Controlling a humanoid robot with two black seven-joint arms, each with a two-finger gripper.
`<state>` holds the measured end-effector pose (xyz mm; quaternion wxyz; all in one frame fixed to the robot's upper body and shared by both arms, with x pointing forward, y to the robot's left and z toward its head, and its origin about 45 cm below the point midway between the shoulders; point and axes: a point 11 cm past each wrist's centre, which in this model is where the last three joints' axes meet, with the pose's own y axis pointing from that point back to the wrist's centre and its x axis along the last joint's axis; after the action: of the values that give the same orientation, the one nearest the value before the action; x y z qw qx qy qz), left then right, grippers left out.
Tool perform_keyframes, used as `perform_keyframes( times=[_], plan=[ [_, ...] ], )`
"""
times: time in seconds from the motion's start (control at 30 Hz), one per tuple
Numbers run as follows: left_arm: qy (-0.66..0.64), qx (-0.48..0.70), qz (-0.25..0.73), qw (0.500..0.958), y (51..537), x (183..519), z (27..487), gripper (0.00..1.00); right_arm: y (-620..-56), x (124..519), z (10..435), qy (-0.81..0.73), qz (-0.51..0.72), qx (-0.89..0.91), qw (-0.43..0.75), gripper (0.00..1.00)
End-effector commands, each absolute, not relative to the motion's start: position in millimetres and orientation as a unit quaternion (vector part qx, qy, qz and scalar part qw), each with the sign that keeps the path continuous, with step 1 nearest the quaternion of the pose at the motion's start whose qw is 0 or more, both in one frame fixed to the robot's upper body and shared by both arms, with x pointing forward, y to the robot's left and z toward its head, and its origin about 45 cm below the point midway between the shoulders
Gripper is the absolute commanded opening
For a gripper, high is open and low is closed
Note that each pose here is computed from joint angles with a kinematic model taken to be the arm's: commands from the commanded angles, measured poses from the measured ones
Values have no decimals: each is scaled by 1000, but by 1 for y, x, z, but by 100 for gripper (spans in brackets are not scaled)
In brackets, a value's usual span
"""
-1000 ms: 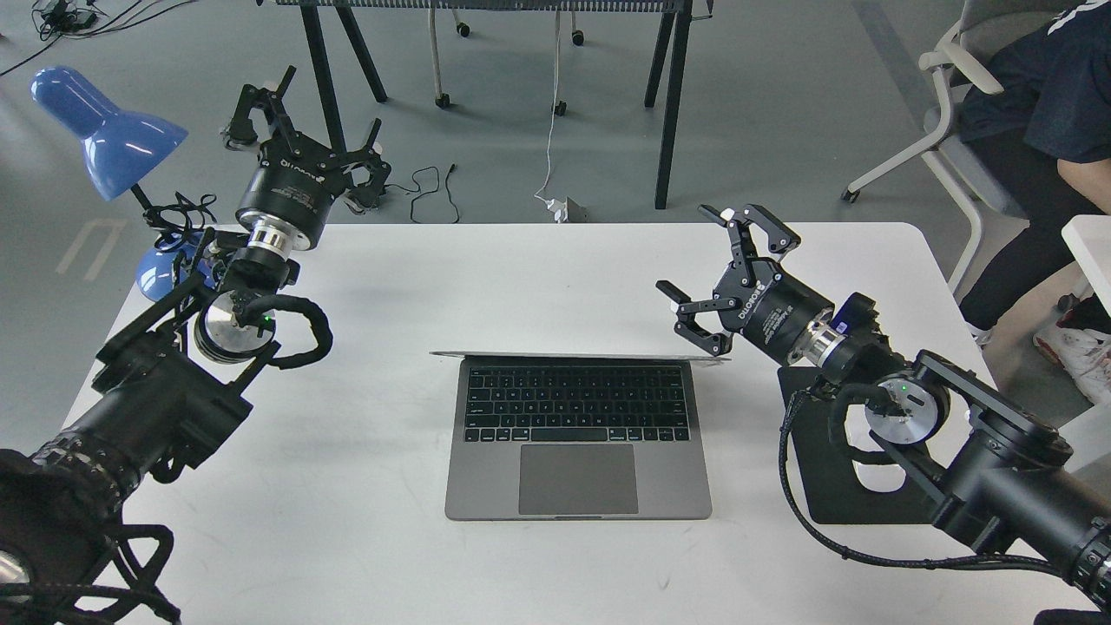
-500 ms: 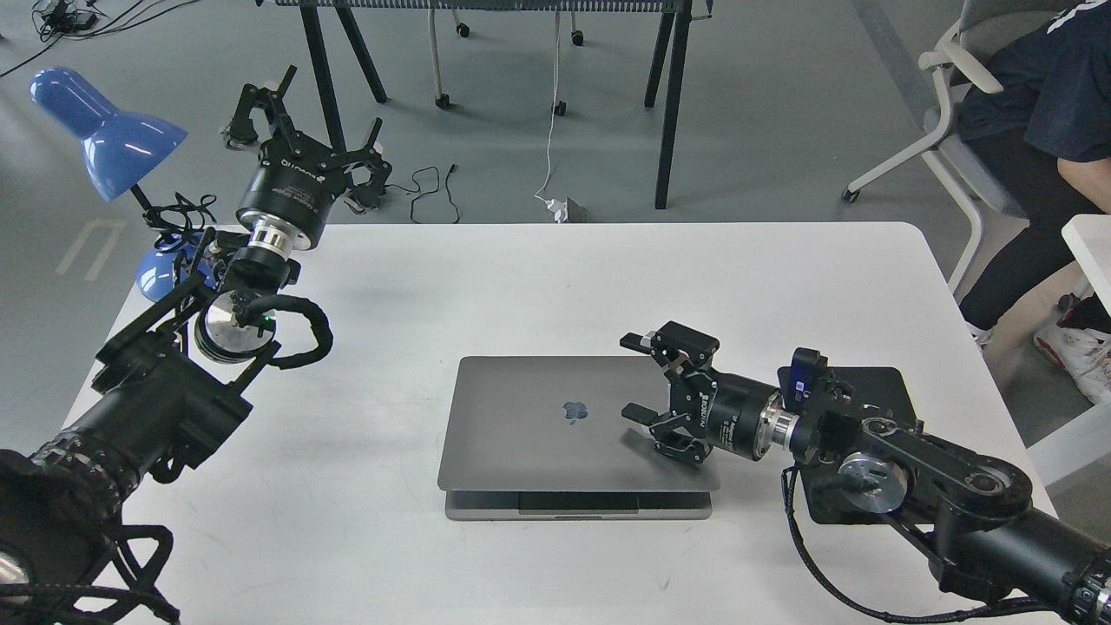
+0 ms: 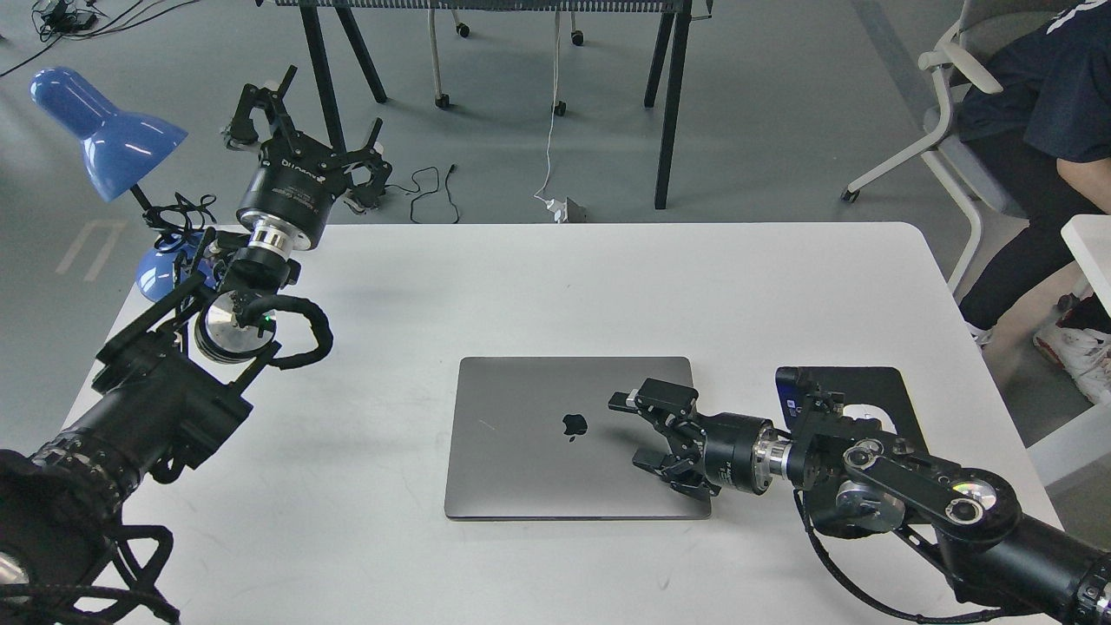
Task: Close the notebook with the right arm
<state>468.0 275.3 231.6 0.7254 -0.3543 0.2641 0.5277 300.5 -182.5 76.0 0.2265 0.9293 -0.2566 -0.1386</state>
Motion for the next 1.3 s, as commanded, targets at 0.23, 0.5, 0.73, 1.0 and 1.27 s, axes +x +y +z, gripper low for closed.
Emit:
perform_keyframes(
  times=[0.23,0.5,0.73,1.0,1.27],
  plan=[
    [264,-355,527,725,275,468,232,100,-207,350,142,-353,-135,921,95,100],
    [264,-355,528,725,275,468,231,100,-271,415,239,-480,-141,860,-98,100],
    [265,-355,527,725,275,468,232,100,-321,440,272,-546,-183,798,-178,99],
    [264,-355,527,725,275,468,232,100,-370,454,261,-596,-252,716,-262,100],
    [265,-355,527,725,275,468,232,100,-384,456,252,-614,-260,697,-264,100]
  ],
)
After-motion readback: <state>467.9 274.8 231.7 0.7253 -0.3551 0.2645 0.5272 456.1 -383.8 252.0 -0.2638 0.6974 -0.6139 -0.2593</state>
